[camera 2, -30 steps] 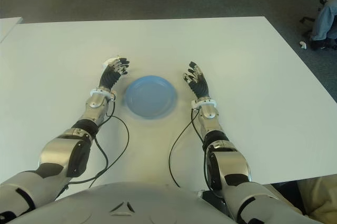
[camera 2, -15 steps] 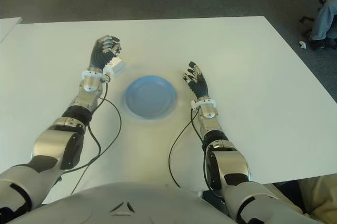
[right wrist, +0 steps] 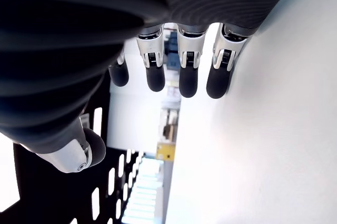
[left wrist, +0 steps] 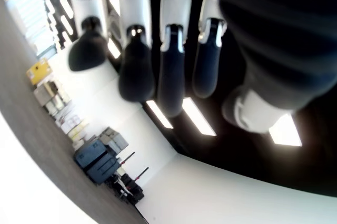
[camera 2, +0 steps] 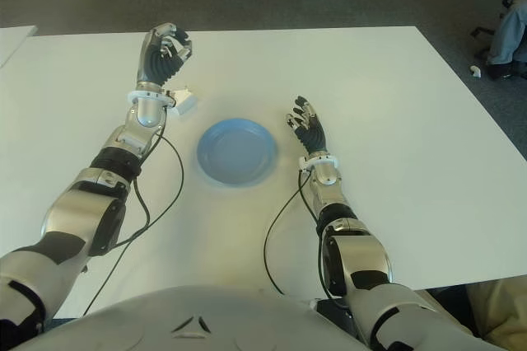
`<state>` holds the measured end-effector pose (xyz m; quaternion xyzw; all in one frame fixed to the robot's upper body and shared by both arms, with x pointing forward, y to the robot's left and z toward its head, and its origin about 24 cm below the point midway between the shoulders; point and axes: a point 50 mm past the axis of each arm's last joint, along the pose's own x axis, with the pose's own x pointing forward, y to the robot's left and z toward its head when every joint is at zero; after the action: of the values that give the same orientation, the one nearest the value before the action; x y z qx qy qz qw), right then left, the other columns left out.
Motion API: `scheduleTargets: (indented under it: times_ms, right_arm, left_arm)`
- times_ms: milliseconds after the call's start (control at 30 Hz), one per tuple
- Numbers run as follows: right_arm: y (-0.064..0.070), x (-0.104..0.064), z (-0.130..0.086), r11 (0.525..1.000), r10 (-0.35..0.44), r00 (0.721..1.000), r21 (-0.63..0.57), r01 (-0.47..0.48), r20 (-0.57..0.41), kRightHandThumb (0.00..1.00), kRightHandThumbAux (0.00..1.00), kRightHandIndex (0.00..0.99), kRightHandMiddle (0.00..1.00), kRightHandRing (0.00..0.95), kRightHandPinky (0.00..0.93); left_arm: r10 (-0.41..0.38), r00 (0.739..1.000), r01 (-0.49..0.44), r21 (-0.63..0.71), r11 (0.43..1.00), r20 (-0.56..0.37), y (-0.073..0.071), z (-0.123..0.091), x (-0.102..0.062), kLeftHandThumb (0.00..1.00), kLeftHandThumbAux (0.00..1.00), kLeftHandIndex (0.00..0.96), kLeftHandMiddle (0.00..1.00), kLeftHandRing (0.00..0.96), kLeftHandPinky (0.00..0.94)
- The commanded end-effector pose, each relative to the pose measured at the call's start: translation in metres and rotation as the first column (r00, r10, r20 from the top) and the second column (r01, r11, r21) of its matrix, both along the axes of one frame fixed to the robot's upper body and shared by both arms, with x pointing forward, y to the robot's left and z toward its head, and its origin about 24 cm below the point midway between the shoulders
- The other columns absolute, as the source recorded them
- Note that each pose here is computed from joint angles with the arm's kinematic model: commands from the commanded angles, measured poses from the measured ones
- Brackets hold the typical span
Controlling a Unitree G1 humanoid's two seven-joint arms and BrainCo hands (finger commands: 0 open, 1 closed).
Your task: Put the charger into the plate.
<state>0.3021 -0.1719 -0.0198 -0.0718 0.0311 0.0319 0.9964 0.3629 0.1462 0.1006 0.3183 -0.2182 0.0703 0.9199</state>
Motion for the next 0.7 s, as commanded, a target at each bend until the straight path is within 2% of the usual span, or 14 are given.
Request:
scheduleTargets:
  times_ms: [33, 133, 167, 200, 233, 267, 300, 333, 400, 500, 533, 600, 700]
  right_arm:
    - [-0.001, -0.029, -0.039, 1.000, -0.004, 0.979, -0.002, 0.004, -0.202, 0.148, 0.596, 0.072, 0.115, 0.111, 0.144]
    - [-0.001, -0.029, -0.039, 1.000, -0.003, 0.979, -0.003, 0.003, -0.201, 0.155, 0.603, 0.073, 0.116, 0.112, 0.141]
    - [-0.001, -0.029, -0.039, 1.000, -0.003, 0.980, -0.003, 0.002, -0.201, 0.158, 0.607, 0.074, 0.115, 0.110, 0.137]
    - [-0.001, -0.029, -0.039, 1.000, -0.002, 0.979, -0.002, 0.001, -0.201, 0.160, 0.609, 0.074, 0.115, 0.109, 0.134]
    - [-0.001, -0.029, -0.039, 1.000, -0.001, 0.979, -0.002, 0.001, -0.202, 0.161, 0.610, 0.074, 0.114, 0.108, 0.134]
    - [-0.001, -0.029, -0.039, 1.000, 0.000, 0.979, -0.002, 0.000, -0.202, 0.161, 0.610, 0.074, 0.114, 0.108, 0.134]
    - [-0.001, -0.029, -0.039, 1.000, 0.000, 0.979, -0.002, -0.001, -0.202, 0.160, 0.609, 0.074, 0.113, 0.107, 0.134]
    - [-0.001, -0.029, -0.039, 1.000, 0.001, 0.980, -0.002, -0.001, -0.201, 0.160, 0.609, 0.074, 0.112, 0.107, 0.134]
    - [-0.002, -0.029, -0.039, 1.000, 0.001, 0.980, -0.002, -0.002, -0.201, 0.157, 0.606, 0.074, 0.112, 0.107, 0.139]
    - [-0.002, -0.029, -0.038, 1.000, 0.002, 0.980, -0.003, -0.003, -0.199, 0.151, 0.602, 0.074, 0.114, 0.112, 0.149]
    - [-0.002, -0.029, -0.038, 1.000, 0.004, 0.980, -0.003, -0.004, -0.198, 0.150, 0.600, 0.075, 0.115, 0.114, 0.148]
    - [-0.001, -0.029, -0.038, 1.000, 0.010, 0.980, -0.003, -0.011, -0.198, 0.143, 0.595, 0.075, 0.114, 0.113, 0.142]
    - [-0.001, -0.029, -0.039, 1.000, 0.017, 0.979, -0.004, -0.018, -0.204, 0.136, 0.590, 0.074, 0.114, 0.112, 0.138]
  left_arm:
    - [0.046, 0.999, -0.048, 0.091, 0.995, 0.024, -0.002, -0.004, 0.000, 0.848, 0.659, 0.438, 0.493, 0.771, 0.809]
    - [0.101, 0.995, -0.103, 0.188, 0.977, 0.024, -0.008, -0.010, 0.007, 0.847, 0.659, 0.436, 0.492, 0.753, 0.753]
    - [0.117, 0.993, -0.119, 0.219, 0.968, 0.024, -0.009, -0.012, 0.009, 0.841, 0.665, 0.419, 0.489, 0.643, 0.656]
    - [0.126, 0.992, -0.128, 0.252, 0.959, 0.022, -0.009, -0.013, 0.010, 0.836, 0.668, 0.408, 0.487, 0.572, 0.594]
    - [0.132, 0.991, -0.133, 0.274, 0.952, 0.023, -0.009, -0.014, 0.011, 0.789, 0.679, 0.409, 0.428, 0.481, 0.503]
    - [0.132, 0.991, -0.131, 0.313, 0.940, 0.021, -0.008, -0.014, 0.012, 0.772, 0.683, 0.409, 0.407, 0.449, 0.471]
    - [0.132, 0.991, -0.131, 0.341, 0.931, 0.020, -0.008, -0.015, 0.013, 0.697, 0.624, 0.328, 0.324, 0.342, 0.355]
    - [0.128, 0.992, -0.123, 0.393, 0.911, 0.014, -0.007, -0.016, 0.014, 0.670, 0.604, 0.298, 0.295, 0.304, 0.314]
    - [0.124, 0.992, -0.111, 0.467, 0.878, 0.003, -0.006, -0.018, 0.015, 0.573, 0.546, 0.171, 0.164, 0.152, 0.142]
    - [0.127, 0.991, -0.091, 0.543, 0.835, -0.030, -0.004, -0.021, 0.016, 0.488, 0.498, 0.067, 0.057, 0.050, 0.046]
    - [0.133, 0.989, -0.073, 0.581, 0.811, -0.062, -0.004, -0.025, 0.017, 0.485, 0.466, 0.061, 0.045, 0.040, 0.037]
    - [0.155, 0.978, -0.028, 0.655, 0.755, -0.136, -0.005, -0.034, 0.017, 0.401, 0.408, 0.025, 0.018, 0.016, 0.015]
    - [0.187, 0.961, 0.013, 0.710, 0.704, -0.202, -0.005, -0.043, 0.016, 0.327, 0.345, 0.008, 0.005, 0.005, 0.004]
